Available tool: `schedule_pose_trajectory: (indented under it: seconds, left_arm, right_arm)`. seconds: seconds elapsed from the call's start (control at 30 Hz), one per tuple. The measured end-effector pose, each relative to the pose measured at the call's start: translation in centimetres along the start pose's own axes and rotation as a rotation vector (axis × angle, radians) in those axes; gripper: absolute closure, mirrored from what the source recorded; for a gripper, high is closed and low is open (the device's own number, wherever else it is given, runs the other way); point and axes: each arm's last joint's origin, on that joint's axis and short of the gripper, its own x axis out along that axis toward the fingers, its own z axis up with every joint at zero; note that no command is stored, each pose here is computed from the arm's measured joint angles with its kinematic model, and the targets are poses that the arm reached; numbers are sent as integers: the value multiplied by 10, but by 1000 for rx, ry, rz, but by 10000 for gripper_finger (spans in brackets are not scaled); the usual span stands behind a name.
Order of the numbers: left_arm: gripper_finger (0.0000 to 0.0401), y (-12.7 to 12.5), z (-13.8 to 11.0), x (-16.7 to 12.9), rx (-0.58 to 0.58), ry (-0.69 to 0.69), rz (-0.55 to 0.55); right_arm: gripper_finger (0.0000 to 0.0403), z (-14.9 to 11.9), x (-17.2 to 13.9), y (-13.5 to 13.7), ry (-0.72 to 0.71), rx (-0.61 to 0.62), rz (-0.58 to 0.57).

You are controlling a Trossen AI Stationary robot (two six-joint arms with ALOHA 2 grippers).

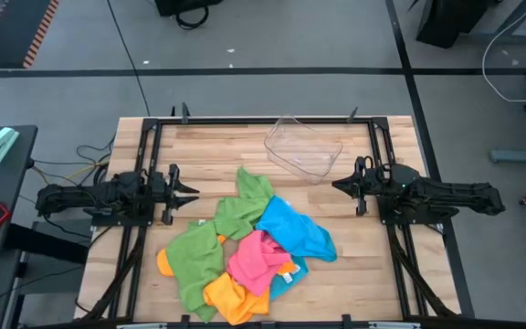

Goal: Fold microfiber towels
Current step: Fold the top green towel

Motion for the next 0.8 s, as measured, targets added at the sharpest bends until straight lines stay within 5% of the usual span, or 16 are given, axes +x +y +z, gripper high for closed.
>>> schedule_pose_trajectory:
  seconds: [0.8]
  left_arm:
    - [323, 0, 1, 0, 0, -11, -2]
  right_arm:
    - [370, 8, 0, 0, -88, 63, 7]
